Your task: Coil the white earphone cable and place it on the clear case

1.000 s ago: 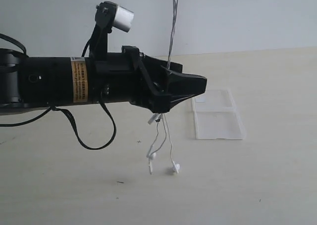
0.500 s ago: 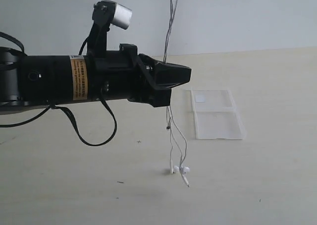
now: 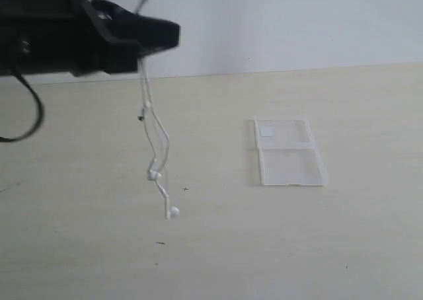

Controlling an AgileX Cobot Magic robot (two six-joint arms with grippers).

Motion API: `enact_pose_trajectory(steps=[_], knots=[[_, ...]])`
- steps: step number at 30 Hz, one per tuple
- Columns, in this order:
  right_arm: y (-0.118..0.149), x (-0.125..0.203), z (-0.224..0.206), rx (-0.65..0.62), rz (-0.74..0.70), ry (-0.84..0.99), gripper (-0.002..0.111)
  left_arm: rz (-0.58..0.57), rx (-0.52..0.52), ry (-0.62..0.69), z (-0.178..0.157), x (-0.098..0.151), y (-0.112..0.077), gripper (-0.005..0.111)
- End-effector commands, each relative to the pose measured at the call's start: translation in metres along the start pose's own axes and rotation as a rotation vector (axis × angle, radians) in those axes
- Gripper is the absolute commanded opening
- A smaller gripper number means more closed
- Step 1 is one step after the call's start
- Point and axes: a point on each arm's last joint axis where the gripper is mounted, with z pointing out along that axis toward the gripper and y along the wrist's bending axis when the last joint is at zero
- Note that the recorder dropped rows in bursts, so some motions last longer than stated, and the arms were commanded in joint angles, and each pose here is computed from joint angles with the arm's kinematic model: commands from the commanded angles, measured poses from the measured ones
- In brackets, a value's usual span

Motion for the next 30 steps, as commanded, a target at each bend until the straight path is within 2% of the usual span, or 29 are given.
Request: enact_pose_trajectory(steps=[1,3,4,8,11,15,20,22,23,24,27,30], knots=[[0.023,0.017,0.022,-0.117,0.002,0.102,0.0,-0.013,-0.118,-0.122,-0.057,-0.032,0.0,0.0],[0.046,0.032,0.038,-0.262,-0.005,0.184,0.0,0.017,-0.192,-0.186,-0.091,-0.043,-0.005,0.0],[0.055,0.038,0.042,-0.325,-0.025,0.21,0.0,-0.003,-0.205,-0.212,-0.098,-0.046,-0.007,0.0],[0.095,0.05,0.057,-0.629,-0.091,0.156,0.0,-0.019,-0.207,-0.272,-0.122,-0.052,-0.018,0.0],[0.124,0.066,0.074,-0.827,-0.118,0.195,0.0,0.005,-0.214,-0.302,-0.136,-0.055,-0.025,0.0],[0.155,0.092,0.116,-0.9,-0.115,0.278,0.0,-0.02,-0.177,-0.293,-0.143,-0.054,-0.03,0.0],[0.194,0.107,0.151,-1.135,-0.091,0.273,0.002,-0.036,-0.186,-0.278,-0.144,-0.049,-0.027,0.0],[0.202,0.108,0.156,-1.19,-0.08,0.251,0.009,-0.044,-0.191,-0.272,-0.143,-0.047,-0.025,0.0],[0.204,0.108,0.158,-1.202,-0.07,0.25,0.016,-0.052,-0.203,-0.266,-0.141,-0.044,-0.021,0.0],[0.204,0.108,0.16,-1.197,-0.065,0.249,0.025,-0.064,-0.216,-0.258,-0.139,-0.04,-0.018,0.0],[0.204,0.108,0.162,-1.182,-0.064,0.242,0.04,-0.092,-0.233,-0.238,-0.135,-0.033,-0.01,0.0],[0.203,0.11,0.16,-1.178,-0.087,0.259,0.049,-0.113,-0.276,-0.234,-0.132,-0.029,-0.001,0.0]])
